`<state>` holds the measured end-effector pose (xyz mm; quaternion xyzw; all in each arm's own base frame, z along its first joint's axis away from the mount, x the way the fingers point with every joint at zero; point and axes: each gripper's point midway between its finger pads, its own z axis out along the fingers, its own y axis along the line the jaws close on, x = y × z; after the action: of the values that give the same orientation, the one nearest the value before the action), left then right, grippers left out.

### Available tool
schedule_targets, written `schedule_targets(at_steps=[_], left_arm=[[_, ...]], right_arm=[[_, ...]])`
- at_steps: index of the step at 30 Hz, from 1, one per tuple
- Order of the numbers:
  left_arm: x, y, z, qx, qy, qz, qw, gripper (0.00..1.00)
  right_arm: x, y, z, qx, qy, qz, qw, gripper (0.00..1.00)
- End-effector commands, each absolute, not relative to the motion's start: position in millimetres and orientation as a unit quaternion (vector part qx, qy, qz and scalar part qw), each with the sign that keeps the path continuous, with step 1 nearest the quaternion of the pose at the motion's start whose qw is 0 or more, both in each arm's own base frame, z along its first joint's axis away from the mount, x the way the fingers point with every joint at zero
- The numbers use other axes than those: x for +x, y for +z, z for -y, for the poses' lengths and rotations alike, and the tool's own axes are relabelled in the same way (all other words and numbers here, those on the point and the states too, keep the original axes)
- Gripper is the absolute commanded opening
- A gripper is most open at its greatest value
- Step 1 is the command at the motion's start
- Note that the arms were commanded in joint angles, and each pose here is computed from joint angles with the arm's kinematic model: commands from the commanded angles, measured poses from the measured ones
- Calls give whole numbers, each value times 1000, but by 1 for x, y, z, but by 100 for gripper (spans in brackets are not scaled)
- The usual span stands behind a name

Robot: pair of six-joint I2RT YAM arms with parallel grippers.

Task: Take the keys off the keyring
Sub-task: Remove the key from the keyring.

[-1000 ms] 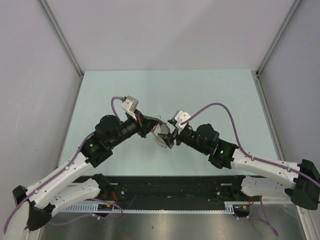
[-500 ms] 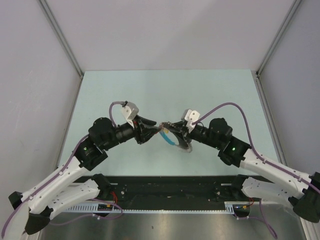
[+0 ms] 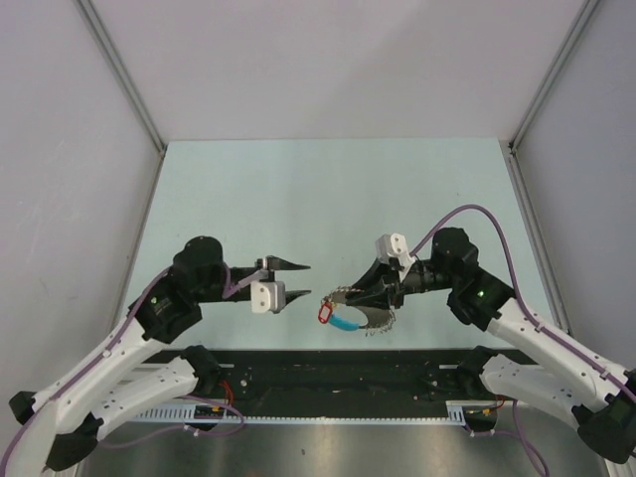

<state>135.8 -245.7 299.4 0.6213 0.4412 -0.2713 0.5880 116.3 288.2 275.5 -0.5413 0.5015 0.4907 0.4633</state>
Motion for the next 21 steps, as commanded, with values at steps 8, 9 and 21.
schedule_targets(at_steps=[8, 9, 21], left_arm=[[68, 307, 256, 750, -323, -270, 510, 52], [67, 297, 259, 758, -333, -278, 486, 52], [60, 266, 273, 791, -351, -269, 422, 50]], right_arm=[[93, 279, -291, -560, 581, -466, 362, 0], [93, 278, -292, -560, 585, -466, 356, 0], [127, 269, -292, -549, 590, -480, 345, 0]])
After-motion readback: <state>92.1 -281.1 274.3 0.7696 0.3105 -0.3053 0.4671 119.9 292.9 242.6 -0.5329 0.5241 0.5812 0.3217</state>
